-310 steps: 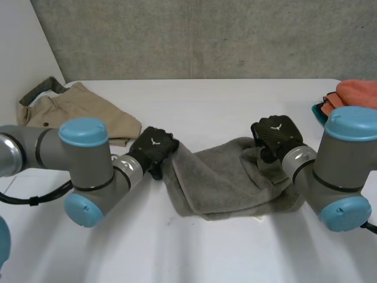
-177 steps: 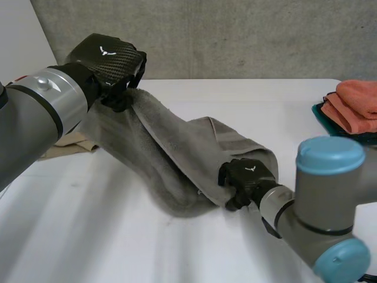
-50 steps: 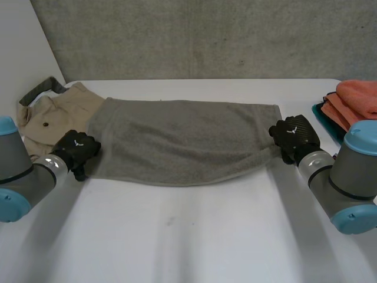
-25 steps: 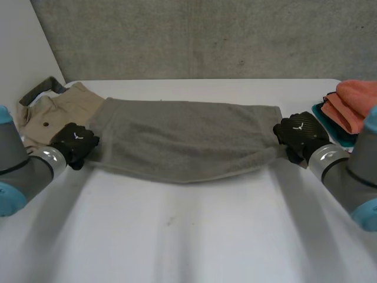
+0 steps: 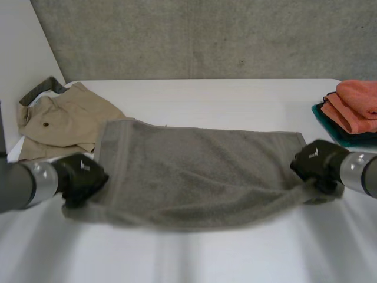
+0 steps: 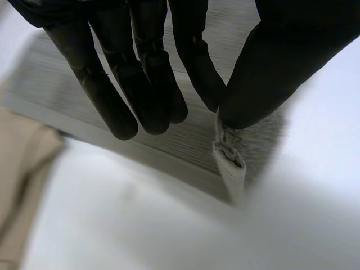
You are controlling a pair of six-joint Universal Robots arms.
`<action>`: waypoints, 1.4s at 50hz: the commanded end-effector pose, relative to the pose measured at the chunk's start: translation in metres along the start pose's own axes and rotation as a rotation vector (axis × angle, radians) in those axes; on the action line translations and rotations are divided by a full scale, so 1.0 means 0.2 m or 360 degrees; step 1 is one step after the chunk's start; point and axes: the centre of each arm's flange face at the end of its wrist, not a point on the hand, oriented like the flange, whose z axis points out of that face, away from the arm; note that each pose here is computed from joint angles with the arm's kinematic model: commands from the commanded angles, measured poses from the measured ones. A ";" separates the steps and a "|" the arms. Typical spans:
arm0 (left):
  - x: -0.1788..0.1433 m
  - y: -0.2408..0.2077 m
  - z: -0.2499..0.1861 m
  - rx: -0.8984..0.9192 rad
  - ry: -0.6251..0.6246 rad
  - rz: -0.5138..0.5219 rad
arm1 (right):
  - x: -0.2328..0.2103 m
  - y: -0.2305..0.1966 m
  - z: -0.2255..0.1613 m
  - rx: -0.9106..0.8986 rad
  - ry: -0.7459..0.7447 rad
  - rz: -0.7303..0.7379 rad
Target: Fold the laundry.
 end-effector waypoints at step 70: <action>-0.44 -0.48 0.72 0.0682 -0.0823 -0.0102 | 0.44 -0.18 0.46 0.0367 0.0635 0.0575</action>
